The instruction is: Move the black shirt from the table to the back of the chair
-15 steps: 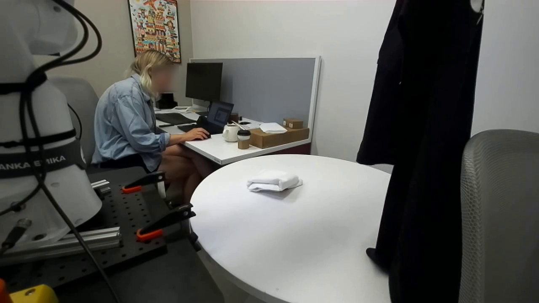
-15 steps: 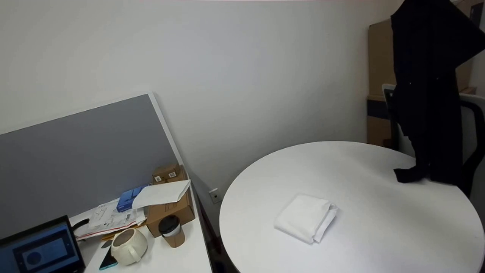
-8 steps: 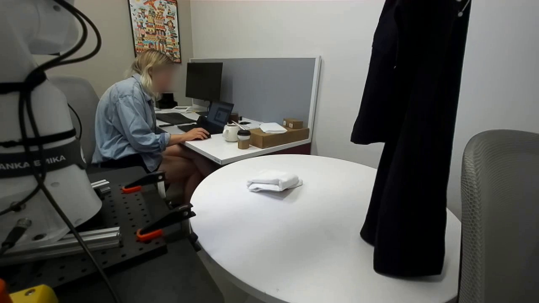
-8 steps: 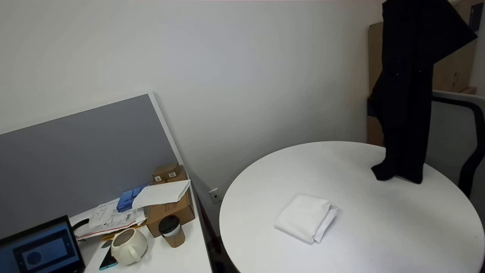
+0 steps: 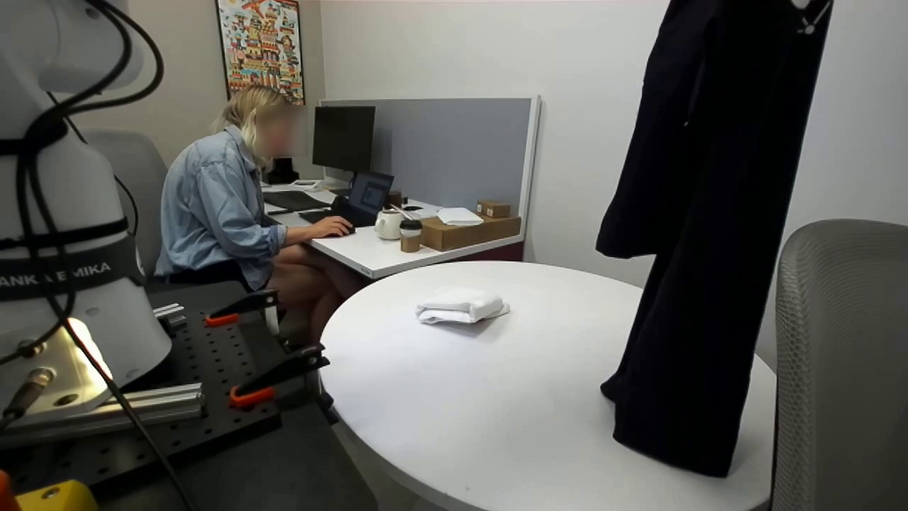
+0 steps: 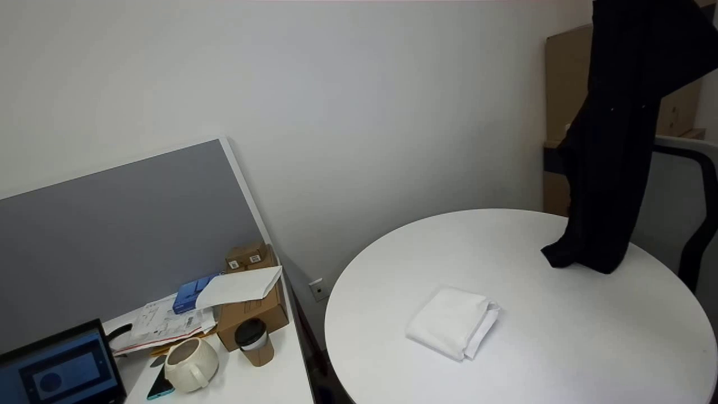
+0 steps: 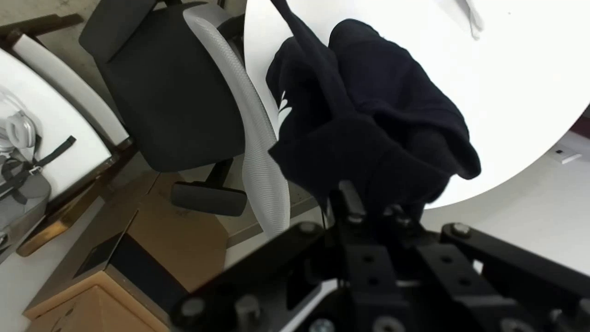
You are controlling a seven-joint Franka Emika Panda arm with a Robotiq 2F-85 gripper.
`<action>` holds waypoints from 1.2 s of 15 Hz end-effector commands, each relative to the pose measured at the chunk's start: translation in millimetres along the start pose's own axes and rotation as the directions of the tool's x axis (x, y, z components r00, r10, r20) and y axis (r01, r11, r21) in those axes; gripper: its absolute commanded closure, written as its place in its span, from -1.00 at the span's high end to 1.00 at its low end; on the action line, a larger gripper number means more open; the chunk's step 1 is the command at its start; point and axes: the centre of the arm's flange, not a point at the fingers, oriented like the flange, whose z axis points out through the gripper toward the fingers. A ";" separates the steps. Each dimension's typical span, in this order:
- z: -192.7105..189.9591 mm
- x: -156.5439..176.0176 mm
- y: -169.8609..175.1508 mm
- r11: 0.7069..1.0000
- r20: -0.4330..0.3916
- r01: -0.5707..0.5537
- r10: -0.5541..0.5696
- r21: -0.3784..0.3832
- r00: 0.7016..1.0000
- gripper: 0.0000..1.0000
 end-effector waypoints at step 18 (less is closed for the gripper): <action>23.4 86.3 59.0 0.876 0.209 0.249 -0.175 -0.413 0.962 -0.98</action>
